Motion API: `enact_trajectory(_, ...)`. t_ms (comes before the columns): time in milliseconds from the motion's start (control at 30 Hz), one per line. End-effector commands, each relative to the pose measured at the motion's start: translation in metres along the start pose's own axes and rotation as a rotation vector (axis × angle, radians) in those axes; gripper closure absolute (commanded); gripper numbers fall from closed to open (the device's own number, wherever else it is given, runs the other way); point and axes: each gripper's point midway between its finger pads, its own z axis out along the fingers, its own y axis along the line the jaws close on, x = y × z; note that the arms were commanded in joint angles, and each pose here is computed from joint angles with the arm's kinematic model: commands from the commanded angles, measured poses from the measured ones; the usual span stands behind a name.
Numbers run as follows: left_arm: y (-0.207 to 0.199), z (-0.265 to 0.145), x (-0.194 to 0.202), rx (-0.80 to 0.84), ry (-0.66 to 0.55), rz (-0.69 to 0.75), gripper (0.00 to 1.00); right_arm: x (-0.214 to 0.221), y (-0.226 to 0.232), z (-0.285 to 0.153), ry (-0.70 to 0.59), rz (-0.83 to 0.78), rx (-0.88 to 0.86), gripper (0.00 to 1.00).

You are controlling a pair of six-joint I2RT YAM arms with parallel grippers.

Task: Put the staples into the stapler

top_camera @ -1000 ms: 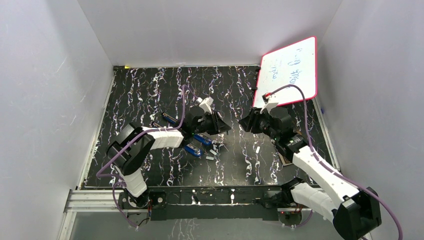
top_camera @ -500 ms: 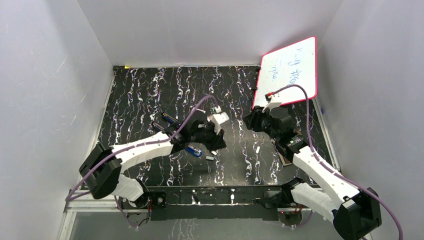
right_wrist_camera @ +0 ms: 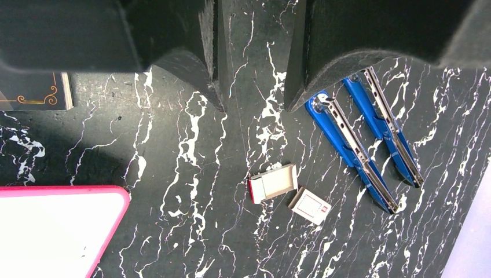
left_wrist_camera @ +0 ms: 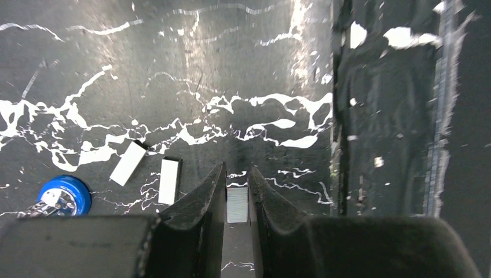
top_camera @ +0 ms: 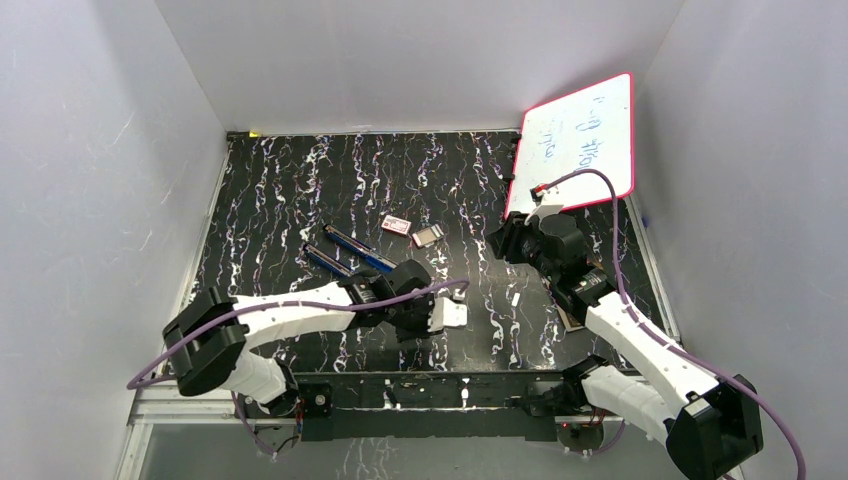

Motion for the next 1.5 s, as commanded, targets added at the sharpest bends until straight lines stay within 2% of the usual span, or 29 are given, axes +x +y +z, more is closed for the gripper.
enact_trajectory(0,0.003,0.007,0.025,0.0,0.117,0.101,1.0,-0.019,0.006,-0.002,-0.066,0.003,-0.015,0.53)
enact_trajectory(267,0.012,0.018,0.039,-0.002,0.187,0.161,1.0,-0.019,0.003,-0.003,-0.062,-0.004,-0.003,0.53)
enact_trajectory(667,0.018,0.032,0.027,0.007,0.148,0.168,0.96,-0.014,0.003,-0.001,-0.037,-0.012,-0.005,0.53)
enact_trajectory(1067,0.02,0.029,0.023,-0.015,0.135,0.158,0.61,-0.015,-0.011,-0.002,-0.053,0.015,0.079,0.47)
enact_trajectory(1267,0.032,0.013,-0.007,-0.102,0.045,0.148,0.59,-0.01,-0.041,-0.01,-0.069,0.089,0.249,0.46)
enact_trajectory(1367,0.043,0.001,-0.028,-0.189,-0.053,0.125,0.58,-0.003,-0.059,-0.014,-0.054,0.109,0.351,0.46)
enact_trajectory(1467,0.062,-0.012,-0.048,-0.317,-0.192,0.043,0.52,0.011,-0.078,-0.015,-0.037,0.117,0.451,0.45)
